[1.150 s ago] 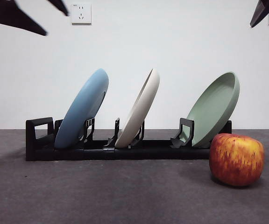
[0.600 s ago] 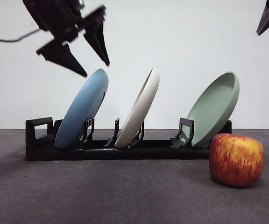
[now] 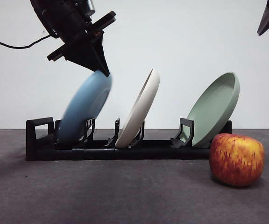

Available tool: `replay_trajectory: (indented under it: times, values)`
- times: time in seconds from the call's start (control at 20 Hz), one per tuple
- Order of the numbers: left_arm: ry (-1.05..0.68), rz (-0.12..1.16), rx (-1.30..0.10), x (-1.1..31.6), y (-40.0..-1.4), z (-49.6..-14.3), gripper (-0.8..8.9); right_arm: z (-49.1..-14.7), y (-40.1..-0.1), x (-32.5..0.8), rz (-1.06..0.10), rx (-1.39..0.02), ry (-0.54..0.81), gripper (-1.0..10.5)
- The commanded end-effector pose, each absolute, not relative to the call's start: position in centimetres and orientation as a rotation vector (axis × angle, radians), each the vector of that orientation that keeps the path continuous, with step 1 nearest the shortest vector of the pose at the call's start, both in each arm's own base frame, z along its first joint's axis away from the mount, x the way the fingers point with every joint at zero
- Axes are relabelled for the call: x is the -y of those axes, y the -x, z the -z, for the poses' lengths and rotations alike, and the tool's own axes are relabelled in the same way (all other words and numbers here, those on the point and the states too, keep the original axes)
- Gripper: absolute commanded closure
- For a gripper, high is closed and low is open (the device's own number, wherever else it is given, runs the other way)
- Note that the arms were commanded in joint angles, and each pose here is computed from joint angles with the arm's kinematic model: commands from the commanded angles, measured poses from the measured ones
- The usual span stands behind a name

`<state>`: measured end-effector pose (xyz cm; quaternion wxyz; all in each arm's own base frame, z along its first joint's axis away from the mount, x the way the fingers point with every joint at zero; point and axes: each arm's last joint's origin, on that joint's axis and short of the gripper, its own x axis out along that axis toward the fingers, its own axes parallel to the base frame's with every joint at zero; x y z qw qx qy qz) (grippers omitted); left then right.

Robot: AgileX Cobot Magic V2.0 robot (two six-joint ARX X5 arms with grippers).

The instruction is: Take the blue plate from the plate rack,put the plate on the table,take the apple from the table,put the apple in the plate

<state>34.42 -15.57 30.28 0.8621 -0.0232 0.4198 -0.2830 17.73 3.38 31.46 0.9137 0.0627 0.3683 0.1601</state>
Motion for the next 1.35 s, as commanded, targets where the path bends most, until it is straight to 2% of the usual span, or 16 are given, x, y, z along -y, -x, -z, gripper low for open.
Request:
replay_trajectory:
  times: [0.05, 0.35, 0.5, 0.75, 0.95, 1.2, 1.35]
  values:
    - [0.018, 0.594, -0.860, 15.3, -34.0, -31.9, 8.22, -31.6, -17.7, -3.4, -0.333, -0.750, -0.121, 5.7]
    - [-0.031, 0.675, -0.751, 15.5, -29.6, -38.9, 8.22, -31.6, -17.8, -3.4, -0.333, -0.750, -0.121, 5.7]
    - [-0.084, 0.747, -0.741, 15.2, -24.6, -41.6, 8.22, -31.6, -17.7, -3.4, -0.333, -0.751, -0.120, 5.7]
    - [-0.276, 0.773, -0.712, 16.2, -17.0, -43.7, 8.22, -31.6, -17.7, -3.4, -0.333, -0.751, -0.120, 5.7]
    - [-0.417, 0.761, -0.742, 19.0, -12.8, -42.5, 8.22, -31.6, -17.7, -3.4, -0.333, -0.751, -0.120, 5.7]
    - [-0.520, 0.664, -0.841, 21.9, -9.8, -36.2, 8.22, -31.6, -17.7, -3.4, -0.333, -0.751, -0.120, 5.7]
    - [-0.537, 0.678, -0.889, 23.1, -9.0, -31.8, 8.22, -31.6, -17.7, -3.4, -0.333, -0.751, -0.120, 5.7]
